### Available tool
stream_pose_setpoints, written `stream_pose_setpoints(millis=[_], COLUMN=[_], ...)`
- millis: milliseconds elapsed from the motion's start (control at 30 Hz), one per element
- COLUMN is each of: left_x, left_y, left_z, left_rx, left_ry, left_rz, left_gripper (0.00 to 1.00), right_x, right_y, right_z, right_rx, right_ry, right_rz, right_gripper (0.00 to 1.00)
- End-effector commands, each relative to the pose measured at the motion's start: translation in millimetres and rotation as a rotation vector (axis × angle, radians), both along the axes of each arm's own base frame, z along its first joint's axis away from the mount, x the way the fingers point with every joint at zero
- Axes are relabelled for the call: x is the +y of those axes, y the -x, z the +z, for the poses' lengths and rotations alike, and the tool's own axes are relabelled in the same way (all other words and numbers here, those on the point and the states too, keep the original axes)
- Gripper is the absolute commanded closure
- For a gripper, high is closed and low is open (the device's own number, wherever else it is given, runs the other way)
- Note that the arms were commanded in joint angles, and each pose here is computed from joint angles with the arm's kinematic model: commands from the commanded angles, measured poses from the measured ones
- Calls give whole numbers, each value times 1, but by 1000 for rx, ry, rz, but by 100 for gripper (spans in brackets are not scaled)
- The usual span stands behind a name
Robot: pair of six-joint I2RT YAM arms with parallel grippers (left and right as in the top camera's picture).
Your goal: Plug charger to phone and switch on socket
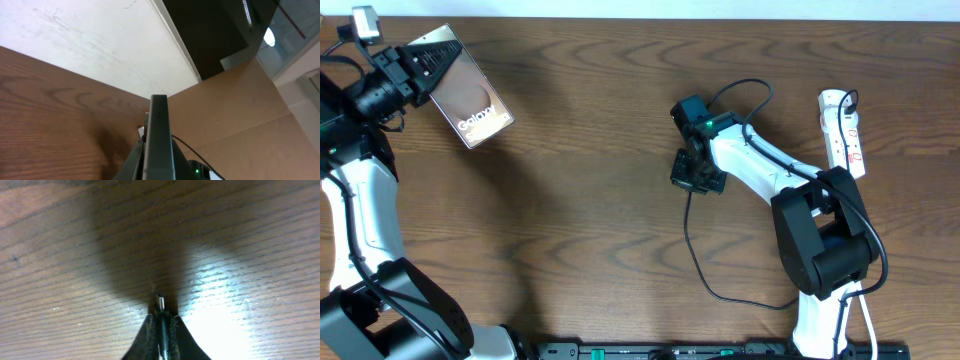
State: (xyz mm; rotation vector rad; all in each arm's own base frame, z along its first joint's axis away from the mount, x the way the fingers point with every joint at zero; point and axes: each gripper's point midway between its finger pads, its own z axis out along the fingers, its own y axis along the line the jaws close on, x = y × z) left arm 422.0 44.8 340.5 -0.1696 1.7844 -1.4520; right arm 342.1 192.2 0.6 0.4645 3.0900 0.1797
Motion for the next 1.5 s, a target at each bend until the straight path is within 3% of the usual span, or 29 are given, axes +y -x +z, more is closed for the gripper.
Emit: stream_pose_setpoints(millis=[0, 233, 367, 467, 833, 1167, 1333, 1467], left_x=[-1, -1, -1, -2, -2, -2, -2, -2], left_y=[3, 3, 3, 3, 3, 3, 3, 3], left_z=[4, 4, 4, 4, 4, 4, 4, 4], left_rx=[-17, -17, -17, -17, -17, -17, -17, -17], left_ry=[-9, -10, -9, -9, -9, -9, -9, -9], left_rz=[-16, -16, -16, -18, -19, -19, -19, -20], left_gripper=[93, 93, 93, 92, 93, 93, 93, 92], right_x=[3, 7, 6, 6, 4, 11, 12, 12], right_y=[3, 5, 6, 8, 15, 15, 16, 15], right_z=[2, 2, 2, 2, 2, 2, 2, 2], right_rx=[14, 26, 30, 37, 63, 48, 51, 50], right_ry=[-26, -49, -46, -43, -30, -37, -40, -40], right_rz=[-1, 1, 1, 2, 5, 18, 19, 19], right_gripper=[99, 98, 80, 74, 72, 91, 91, 98])
